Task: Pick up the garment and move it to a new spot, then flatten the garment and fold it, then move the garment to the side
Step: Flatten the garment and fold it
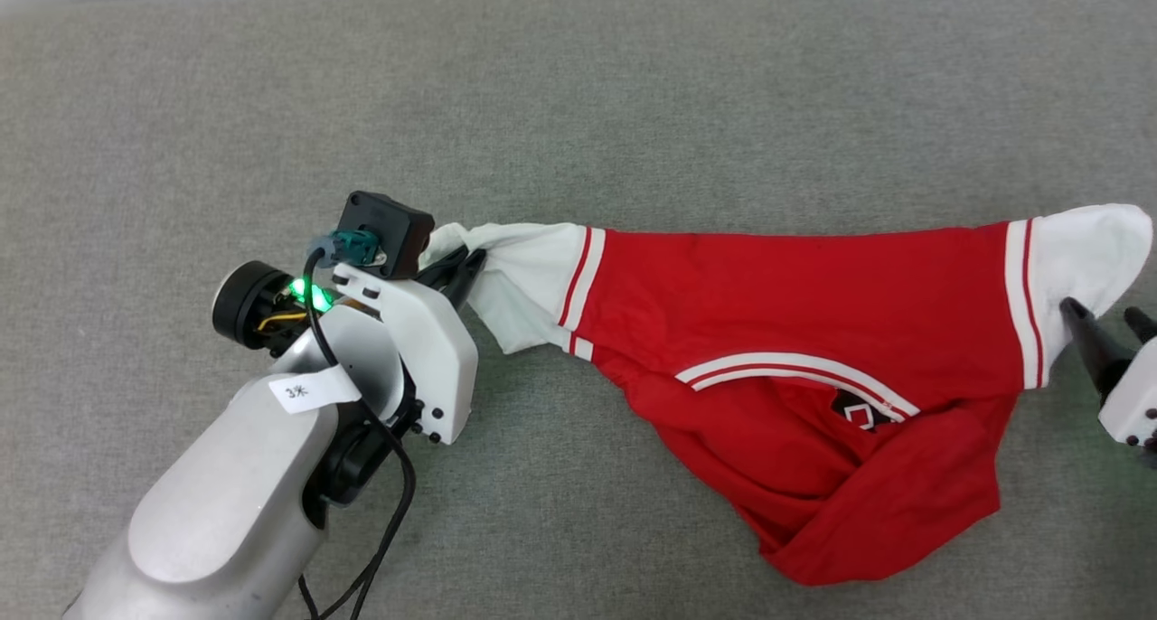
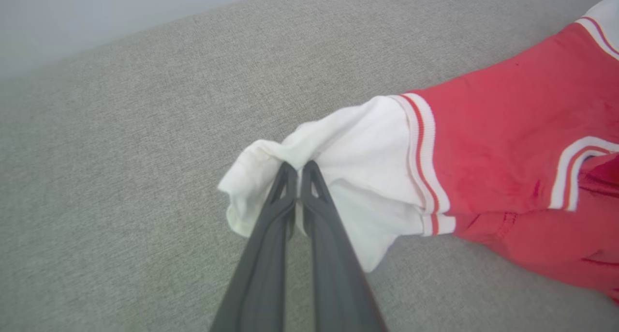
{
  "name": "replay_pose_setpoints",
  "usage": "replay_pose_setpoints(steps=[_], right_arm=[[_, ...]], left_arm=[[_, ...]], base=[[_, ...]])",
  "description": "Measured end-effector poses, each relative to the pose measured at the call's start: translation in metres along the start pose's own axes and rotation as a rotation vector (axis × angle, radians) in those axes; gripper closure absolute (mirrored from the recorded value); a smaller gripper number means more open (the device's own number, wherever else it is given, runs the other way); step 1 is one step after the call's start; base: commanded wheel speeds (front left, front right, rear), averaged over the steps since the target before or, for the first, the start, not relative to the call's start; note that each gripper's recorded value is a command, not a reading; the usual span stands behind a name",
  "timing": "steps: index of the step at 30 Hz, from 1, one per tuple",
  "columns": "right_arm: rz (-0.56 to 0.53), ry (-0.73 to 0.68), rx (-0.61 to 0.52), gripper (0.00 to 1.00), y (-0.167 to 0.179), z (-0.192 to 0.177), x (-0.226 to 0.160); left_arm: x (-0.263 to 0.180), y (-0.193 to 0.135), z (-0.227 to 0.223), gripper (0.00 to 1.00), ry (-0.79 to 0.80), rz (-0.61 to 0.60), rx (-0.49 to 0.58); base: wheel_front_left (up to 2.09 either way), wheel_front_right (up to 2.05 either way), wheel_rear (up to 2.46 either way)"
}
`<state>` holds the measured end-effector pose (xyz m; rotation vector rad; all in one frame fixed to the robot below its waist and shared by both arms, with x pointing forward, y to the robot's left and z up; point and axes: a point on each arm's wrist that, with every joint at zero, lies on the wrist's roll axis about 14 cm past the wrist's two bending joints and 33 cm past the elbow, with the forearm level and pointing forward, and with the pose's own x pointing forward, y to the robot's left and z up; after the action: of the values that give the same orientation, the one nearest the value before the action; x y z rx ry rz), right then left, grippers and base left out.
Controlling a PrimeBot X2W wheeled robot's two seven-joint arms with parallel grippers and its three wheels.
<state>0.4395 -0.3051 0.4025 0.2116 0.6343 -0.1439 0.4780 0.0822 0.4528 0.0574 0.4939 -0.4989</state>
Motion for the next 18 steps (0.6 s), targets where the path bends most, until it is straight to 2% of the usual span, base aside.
replay_pose_setpoints(steps=[9, 10, 11, 12, 18], right_arm=[[0.031, 0.288, -0.051, 0.00, 0.010, -0.049, 0.023], [0.032, 0.303, -0.044, 0.52, 0.010, -0.052, 0.024], [0.034, 0.314, -0.041, 0.86, 0.011, -0.053, 0.024], [0.035, 0.313, -0.040, 1.00, 0.011, -0.052, 0.025], [0.045, 0.242, -0.033, 1.00, 0.009, -0.030, 0.021]], left_arm=[[0.004, 0.008, -0.011, 1.00, 0.009, 0.013, -0.021], [0.004, 0.009, -0.012, 1.00, 0.011, 0.014, -0.023], [0.004, 0.010, -0.013, 1.00, 0.012, 0.017, -0.024], [0.004, 0.012, -0.012, 1.00, 0.009, 0.019, -0.030], [0.000, 0.018, -0.002, 1.00, -0.037, 0.041, -0.025]], base=[[0.00, 0.00, 0.00], [0.00, 0.00, 0.00], [0.00, 0.00, 0.00], [0.00, 0.00, 0.00], [0.00, 0.00, 0.00]])
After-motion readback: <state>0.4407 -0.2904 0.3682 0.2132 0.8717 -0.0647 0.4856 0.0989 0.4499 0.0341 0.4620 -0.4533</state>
